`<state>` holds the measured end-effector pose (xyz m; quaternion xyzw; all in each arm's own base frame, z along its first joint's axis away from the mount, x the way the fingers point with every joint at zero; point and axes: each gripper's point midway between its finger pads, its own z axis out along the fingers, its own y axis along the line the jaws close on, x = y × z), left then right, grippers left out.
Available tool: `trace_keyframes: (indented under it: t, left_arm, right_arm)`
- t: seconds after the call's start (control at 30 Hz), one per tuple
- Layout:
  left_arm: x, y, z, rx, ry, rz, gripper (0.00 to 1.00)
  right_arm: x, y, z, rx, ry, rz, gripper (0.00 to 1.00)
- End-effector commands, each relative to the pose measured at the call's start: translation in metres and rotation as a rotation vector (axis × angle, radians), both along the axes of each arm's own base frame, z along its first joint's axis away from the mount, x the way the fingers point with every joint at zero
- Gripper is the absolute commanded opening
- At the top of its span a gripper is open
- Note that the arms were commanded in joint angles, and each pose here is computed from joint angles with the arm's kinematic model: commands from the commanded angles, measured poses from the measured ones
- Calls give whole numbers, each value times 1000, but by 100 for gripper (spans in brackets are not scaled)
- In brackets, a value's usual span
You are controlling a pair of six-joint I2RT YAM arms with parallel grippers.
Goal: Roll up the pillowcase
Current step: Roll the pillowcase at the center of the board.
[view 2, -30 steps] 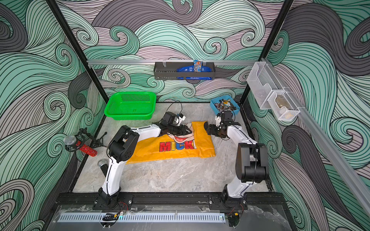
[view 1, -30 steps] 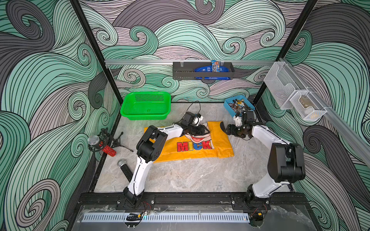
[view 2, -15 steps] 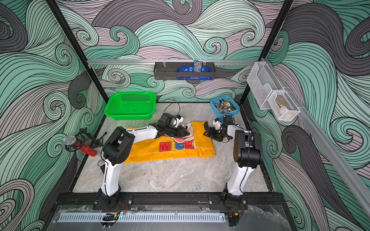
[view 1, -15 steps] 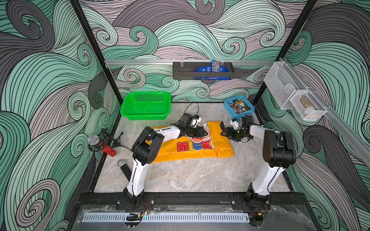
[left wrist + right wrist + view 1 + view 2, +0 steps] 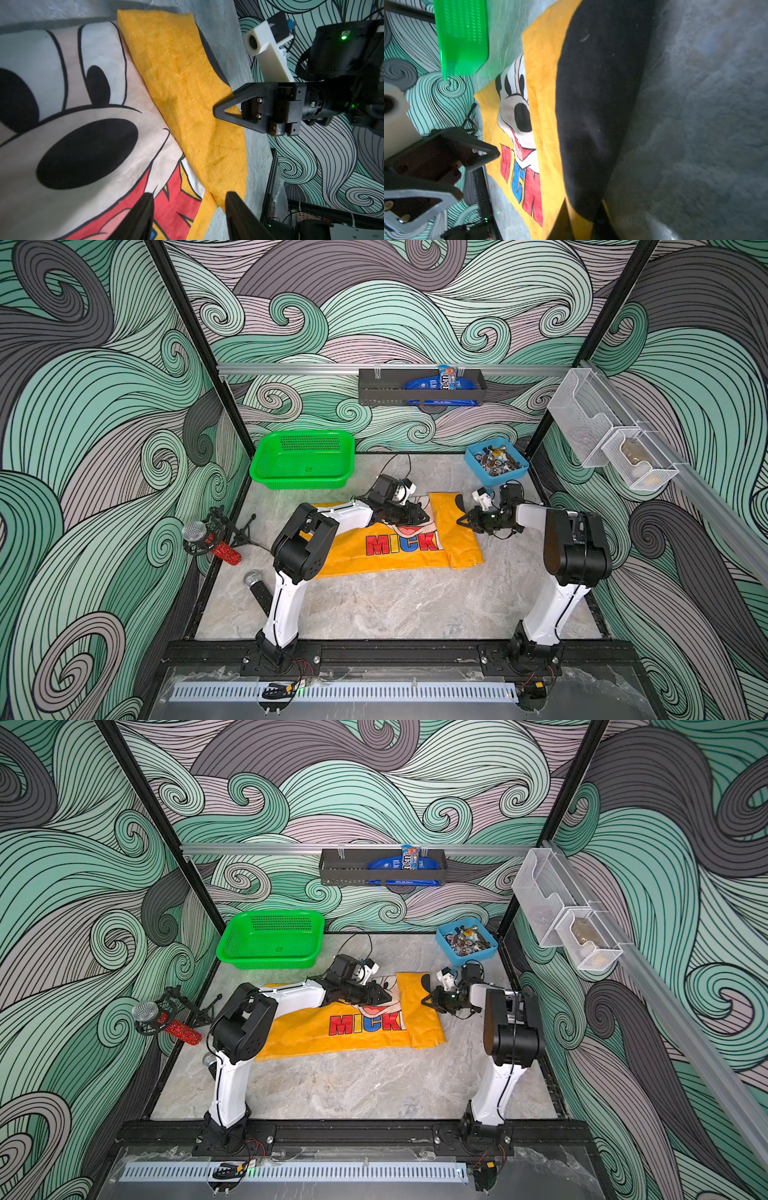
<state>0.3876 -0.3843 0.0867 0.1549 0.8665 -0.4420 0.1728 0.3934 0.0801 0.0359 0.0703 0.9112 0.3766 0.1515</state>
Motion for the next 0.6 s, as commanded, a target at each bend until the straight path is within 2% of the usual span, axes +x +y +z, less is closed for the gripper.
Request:
trace_keyframes:
  t: [0.0, 0.13, 0.37, 0.57]
  left_arm:
    - [1, 6, 16, -2, -34, -3, 58]
    - [-1, 7, 14, 7, -33, -3, 58]
    - [-3, 10, 11, 14, -30, 3, 58]
    - [-4, 11, 10, 13, -24, 6, 58]
  right_arm:
    - [2, -2, 20, -28, -60, -12, 0]
    - [-2, -18, 22, -137, -63, -58, 0]
    - [-19, -76, 9, -491, 43, -196, 0]
    - [-18, -70, 18, -610, 79, -299, 1]
